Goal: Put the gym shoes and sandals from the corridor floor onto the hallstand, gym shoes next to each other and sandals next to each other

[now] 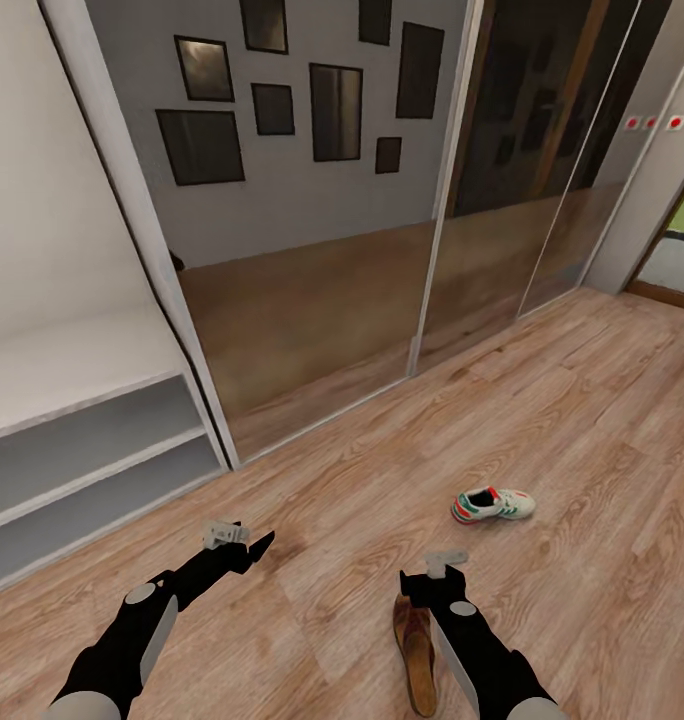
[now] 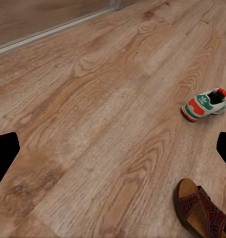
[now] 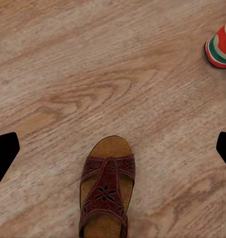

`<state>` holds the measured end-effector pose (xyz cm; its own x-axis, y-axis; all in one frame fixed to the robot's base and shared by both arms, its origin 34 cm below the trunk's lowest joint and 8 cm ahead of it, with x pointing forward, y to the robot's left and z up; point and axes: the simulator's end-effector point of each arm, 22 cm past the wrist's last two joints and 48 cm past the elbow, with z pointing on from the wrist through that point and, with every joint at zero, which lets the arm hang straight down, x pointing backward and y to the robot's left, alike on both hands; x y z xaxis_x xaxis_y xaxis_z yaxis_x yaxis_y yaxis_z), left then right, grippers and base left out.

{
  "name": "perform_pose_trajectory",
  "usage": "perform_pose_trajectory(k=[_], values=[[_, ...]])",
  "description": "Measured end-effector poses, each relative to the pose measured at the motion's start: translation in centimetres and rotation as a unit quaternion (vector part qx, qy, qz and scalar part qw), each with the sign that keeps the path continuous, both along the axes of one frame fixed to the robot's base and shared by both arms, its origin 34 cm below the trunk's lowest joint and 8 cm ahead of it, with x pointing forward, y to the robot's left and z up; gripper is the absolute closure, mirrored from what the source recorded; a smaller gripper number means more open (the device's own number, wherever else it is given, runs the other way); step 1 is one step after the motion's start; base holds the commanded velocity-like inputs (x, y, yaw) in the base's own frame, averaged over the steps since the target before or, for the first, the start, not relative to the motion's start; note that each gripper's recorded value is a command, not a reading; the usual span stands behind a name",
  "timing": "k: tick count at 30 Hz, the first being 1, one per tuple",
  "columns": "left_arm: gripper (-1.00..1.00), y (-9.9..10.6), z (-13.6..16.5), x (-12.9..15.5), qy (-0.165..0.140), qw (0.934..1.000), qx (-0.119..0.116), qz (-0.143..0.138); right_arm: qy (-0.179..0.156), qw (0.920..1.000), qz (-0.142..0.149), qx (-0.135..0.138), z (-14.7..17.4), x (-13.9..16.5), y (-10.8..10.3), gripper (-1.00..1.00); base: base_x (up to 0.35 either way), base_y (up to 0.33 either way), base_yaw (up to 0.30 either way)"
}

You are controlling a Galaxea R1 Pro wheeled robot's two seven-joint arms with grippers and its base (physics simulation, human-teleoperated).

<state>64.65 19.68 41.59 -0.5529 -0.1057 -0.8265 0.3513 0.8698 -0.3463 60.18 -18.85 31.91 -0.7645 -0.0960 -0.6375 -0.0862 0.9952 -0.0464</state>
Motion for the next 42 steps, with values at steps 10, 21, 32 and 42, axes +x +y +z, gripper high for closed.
perform_pose_trajectory(k=[10,21,32,42], values=[[-1.0,0.0,-0.1,0.0,0.001,1.0,0.0,0.0,0.001,1.0,0.0,0.0,-0.1,-0.1,0.0,-1.0,0.001,-0.013,0.002],[-1.0,-0.7,-2.2,-0.7,0.009,0.9999,0.001,-0.009,0.009,1.0,-0.003,0.001,-2.2,-0.9,0.0,-1.0,0.0,-0.001,0.0],[-1.0,-3.9,-3.5,-0.2,-0.005,0.9992,0.0,-0.04,0.016,0.9999,-0.004,0.002,-5.3,-1.8,0.1,-1.0,0.0,0.0,0.0],[-1.0,-4.8,-3.1,1.1,-0.033,0.9984,0.0,-0.046,0.01,0.9999,-0.005,0.003,-7.4,-1.7,0.1,-1.0,0.0,0.0,0.0]])
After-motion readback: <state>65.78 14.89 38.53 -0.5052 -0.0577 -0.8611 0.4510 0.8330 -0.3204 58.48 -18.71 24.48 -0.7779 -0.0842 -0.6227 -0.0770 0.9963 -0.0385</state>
